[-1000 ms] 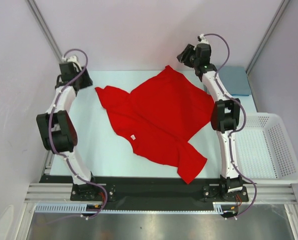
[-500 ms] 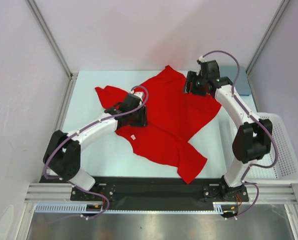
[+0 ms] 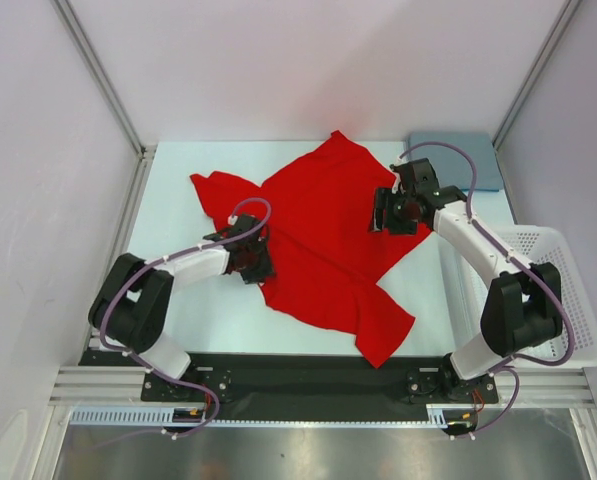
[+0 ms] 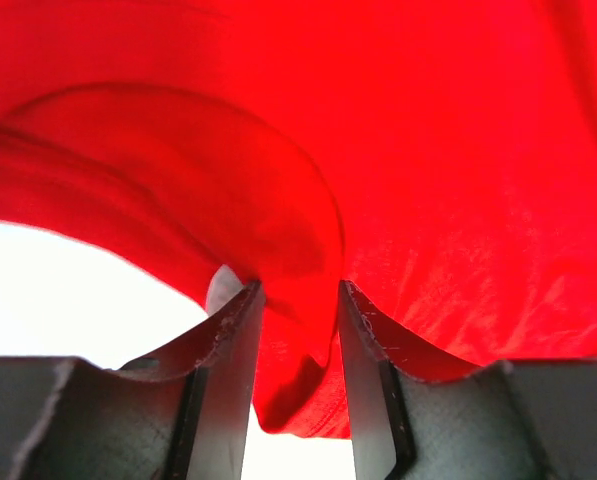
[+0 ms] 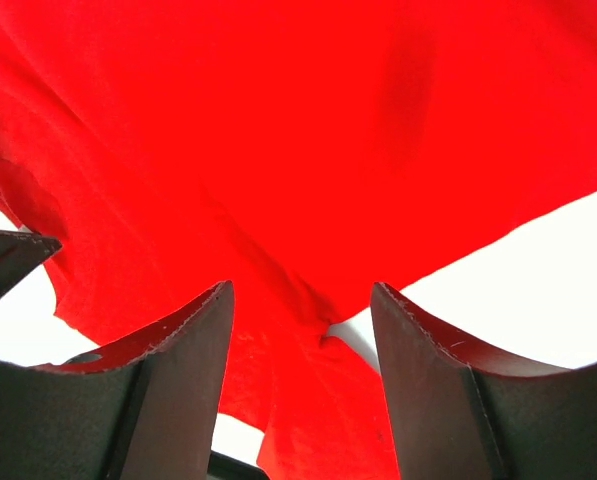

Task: Fold and stack the t-shirts
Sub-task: Flatten the tshirt out

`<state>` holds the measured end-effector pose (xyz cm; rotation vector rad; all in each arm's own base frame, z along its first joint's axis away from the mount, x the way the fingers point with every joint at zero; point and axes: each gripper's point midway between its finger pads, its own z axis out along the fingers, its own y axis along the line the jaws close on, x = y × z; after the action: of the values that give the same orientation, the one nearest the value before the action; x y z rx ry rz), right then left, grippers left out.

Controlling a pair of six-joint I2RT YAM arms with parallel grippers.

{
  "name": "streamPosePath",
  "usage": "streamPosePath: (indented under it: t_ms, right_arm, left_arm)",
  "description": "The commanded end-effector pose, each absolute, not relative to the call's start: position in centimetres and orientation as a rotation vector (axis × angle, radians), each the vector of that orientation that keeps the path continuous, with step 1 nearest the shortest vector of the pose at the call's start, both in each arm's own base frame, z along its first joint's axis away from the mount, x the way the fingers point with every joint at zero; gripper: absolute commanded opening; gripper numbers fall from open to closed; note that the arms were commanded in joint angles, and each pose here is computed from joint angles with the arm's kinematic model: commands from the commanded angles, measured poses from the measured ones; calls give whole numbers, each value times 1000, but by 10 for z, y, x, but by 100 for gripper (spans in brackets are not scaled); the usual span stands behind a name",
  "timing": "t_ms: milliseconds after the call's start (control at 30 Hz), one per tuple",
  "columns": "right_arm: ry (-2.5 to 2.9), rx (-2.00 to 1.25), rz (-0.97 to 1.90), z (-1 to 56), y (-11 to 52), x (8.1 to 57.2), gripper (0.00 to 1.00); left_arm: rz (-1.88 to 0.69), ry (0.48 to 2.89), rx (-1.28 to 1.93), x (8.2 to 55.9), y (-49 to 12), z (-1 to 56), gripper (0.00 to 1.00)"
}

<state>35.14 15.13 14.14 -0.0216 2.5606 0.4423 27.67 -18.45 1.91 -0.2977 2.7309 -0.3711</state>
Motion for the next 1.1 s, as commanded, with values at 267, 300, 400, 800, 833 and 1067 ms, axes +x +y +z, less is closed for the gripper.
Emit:
streamPosePath:
  t_ms: [267,300,400,800,833,1067]
  right_arm:
    - [2520,-91,447,151,159,360,64]
    - [2535,-98,441,147,161,359,64]
    - [2567,-140,446,136,170,348,64]
    - [2626,-468,567,113,271,293,61]
    - [2619,-467,595,114,277,292,60]
    - [2532,-708,897,114,354,238,56]
  left_arm:
    - [-240,2734,-969,222,-58,0,43]
    - [-203,2720,-990,218,-47,5,43]
    - [-149,2634,-1031,215,-15,27,42]
    - [-569,2469,-624,275,-95,91,80]
    - [-549,2506,-643,278,-94,79,78]
    - [-411,2525,-578,312,-80,72,66]
